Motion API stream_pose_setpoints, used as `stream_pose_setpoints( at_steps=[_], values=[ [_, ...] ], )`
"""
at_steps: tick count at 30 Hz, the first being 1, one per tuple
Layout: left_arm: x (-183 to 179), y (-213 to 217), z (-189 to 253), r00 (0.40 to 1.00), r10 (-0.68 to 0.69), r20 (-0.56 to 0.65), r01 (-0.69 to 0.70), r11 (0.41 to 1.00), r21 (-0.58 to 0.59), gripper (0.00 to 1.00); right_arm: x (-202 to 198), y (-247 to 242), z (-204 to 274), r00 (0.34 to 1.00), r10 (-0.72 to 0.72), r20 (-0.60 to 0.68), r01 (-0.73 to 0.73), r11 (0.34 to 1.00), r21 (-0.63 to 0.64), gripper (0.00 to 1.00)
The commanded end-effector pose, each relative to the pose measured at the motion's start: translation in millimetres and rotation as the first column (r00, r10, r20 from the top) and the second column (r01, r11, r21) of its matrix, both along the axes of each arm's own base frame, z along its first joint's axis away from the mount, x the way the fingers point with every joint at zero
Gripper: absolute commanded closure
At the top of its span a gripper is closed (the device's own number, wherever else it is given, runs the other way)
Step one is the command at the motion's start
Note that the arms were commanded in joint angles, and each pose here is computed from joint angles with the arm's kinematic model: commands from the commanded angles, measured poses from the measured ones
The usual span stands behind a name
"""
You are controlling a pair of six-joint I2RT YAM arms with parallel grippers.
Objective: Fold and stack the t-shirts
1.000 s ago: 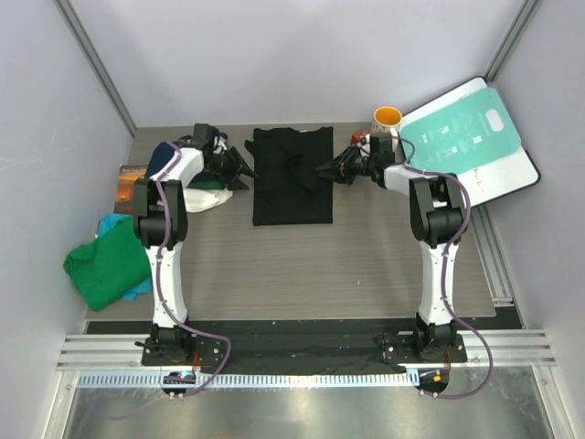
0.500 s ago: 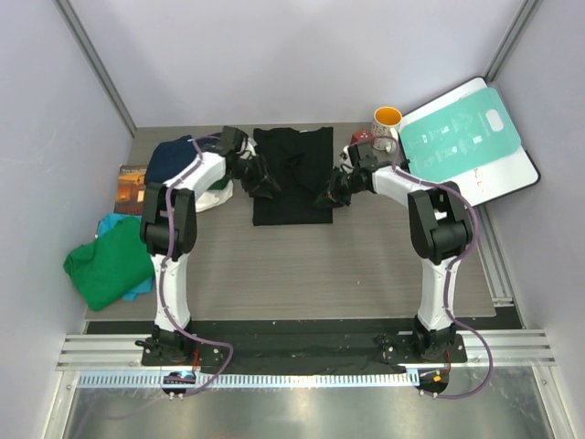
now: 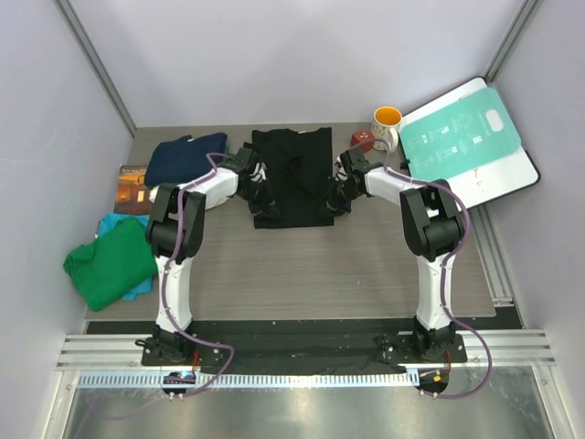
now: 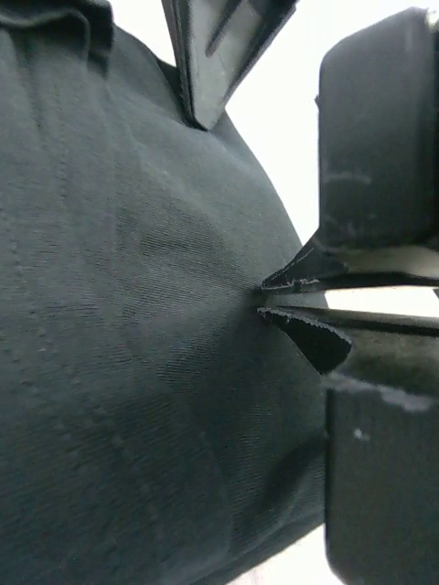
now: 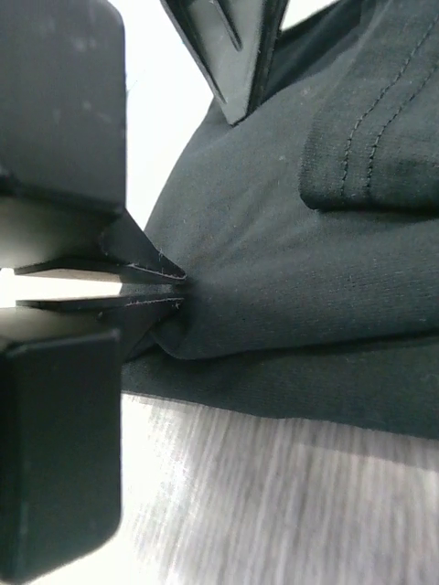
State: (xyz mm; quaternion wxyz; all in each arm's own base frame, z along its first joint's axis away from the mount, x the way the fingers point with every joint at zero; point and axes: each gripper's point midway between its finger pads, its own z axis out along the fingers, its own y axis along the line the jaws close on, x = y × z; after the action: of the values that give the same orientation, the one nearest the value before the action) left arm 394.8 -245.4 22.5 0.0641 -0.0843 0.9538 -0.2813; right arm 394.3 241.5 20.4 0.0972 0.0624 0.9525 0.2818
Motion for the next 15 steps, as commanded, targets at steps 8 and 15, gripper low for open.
stream_pose_setpoints(
  at_steps=[8,15],
  values=[
    [-112.6,44.5,-47.6,0.975,-0.067,-0.213,0.128,0.949,0.289,0.97,-101.7,-40.8,-33.9,0.984,0.074,-0.165,-0.115,0.958,-0.261,0.93],
    [-164.8,59.1,-47.1,0.943,-0.132,-0.306,0.231,0.921,0.314,0.99,-170.1,-41.5,-16.6,0.975,0.097,-0.202,-0.151,0.95,-0.274,0.96]
  ],
)
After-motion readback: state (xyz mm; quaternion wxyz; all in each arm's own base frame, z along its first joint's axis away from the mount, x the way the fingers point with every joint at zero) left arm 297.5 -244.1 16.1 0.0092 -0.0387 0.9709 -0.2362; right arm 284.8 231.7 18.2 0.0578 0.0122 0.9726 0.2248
